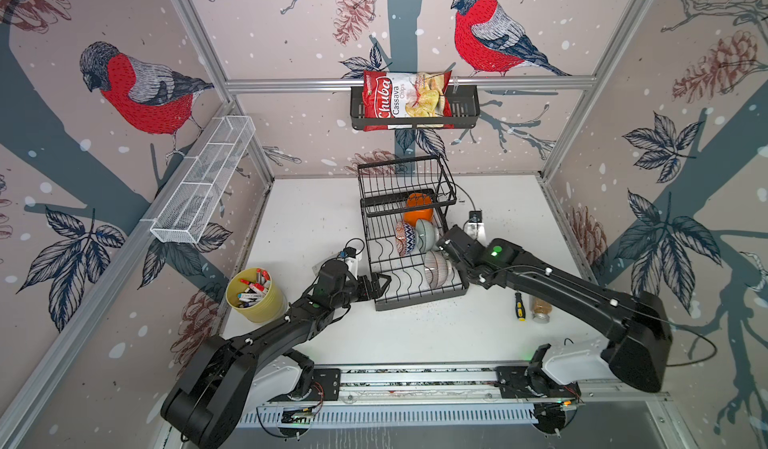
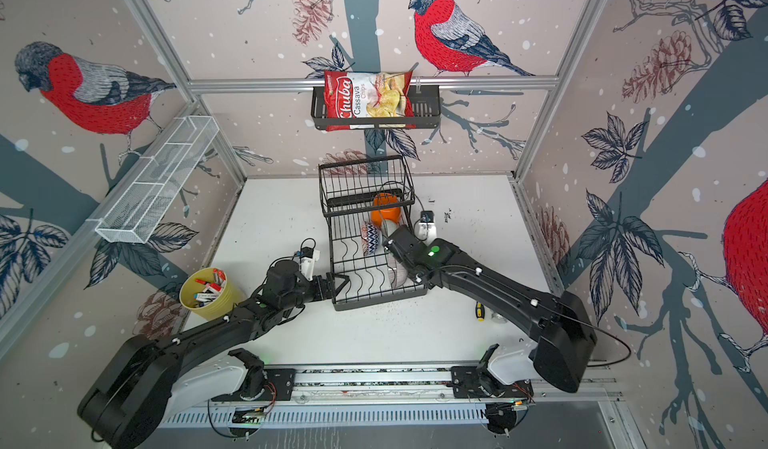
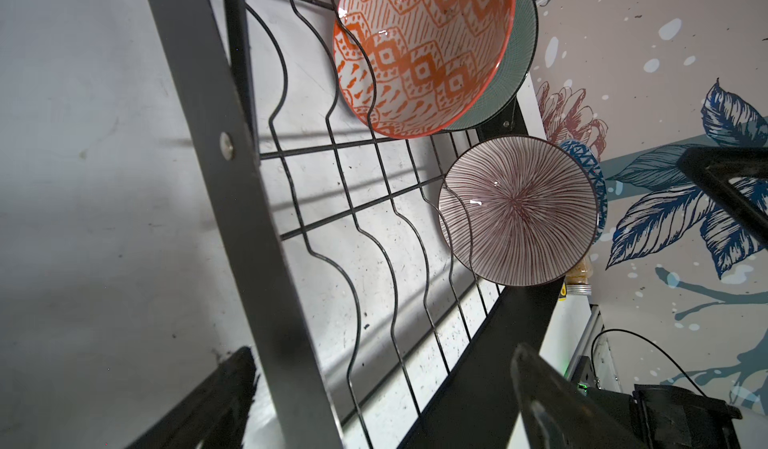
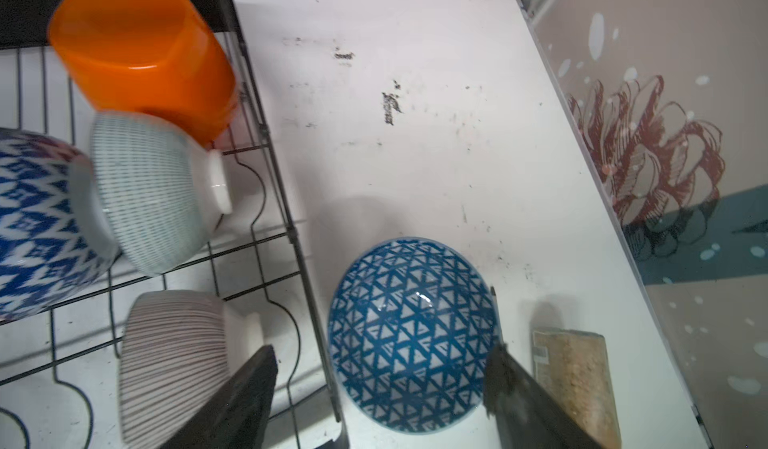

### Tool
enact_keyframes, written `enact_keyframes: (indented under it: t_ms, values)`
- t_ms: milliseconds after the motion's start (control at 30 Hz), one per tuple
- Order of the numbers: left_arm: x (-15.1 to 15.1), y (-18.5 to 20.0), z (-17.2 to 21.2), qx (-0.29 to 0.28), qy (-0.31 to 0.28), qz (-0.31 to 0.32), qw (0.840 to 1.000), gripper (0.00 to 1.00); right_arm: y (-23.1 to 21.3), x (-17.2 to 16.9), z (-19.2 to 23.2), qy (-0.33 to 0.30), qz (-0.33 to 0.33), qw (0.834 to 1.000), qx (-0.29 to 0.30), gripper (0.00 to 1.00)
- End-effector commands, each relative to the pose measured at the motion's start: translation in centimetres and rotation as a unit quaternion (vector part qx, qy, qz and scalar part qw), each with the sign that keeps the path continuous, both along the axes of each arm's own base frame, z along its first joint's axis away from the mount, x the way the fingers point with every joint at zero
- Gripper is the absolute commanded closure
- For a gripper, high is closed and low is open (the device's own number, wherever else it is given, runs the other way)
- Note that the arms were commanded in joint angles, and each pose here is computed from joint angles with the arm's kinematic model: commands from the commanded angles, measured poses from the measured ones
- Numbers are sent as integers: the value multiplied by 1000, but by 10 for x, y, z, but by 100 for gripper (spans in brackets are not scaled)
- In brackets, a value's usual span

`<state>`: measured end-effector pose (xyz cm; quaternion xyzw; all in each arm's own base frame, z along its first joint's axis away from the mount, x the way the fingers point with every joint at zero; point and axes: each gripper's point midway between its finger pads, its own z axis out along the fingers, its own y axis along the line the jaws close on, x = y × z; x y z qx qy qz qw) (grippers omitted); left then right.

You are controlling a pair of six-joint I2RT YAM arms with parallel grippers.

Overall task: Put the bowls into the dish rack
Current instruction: 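Grasp the rim of the blue triangle-patterned bowl with the right gripper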

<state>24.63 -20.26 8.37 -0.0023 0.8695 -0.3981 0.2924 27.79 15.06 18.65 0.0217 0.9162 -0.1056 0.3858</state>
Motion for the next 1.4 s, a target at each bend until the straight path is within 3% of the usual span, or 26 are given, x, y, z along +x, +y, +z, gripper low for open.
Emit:
enact_keyframes:
  t_ms: [0,300,867,1367]
  values:
    - [8,-7,12,-15,-25,-4,1000,5,-23,-4,-5,12,-34,999,26,23]
    - [10,-18,11,-26,-20,-18,999,5,-77,-5,-21,24,-92,994,55,30]
    - [12,-41,10,-30,-14,-48,998,6,-101,-2,-57,78,-125,988,35,42]
    - [13,-42,10,-31,-15,-49,998,6,-97,8,-80,101,-115,988,32,72]
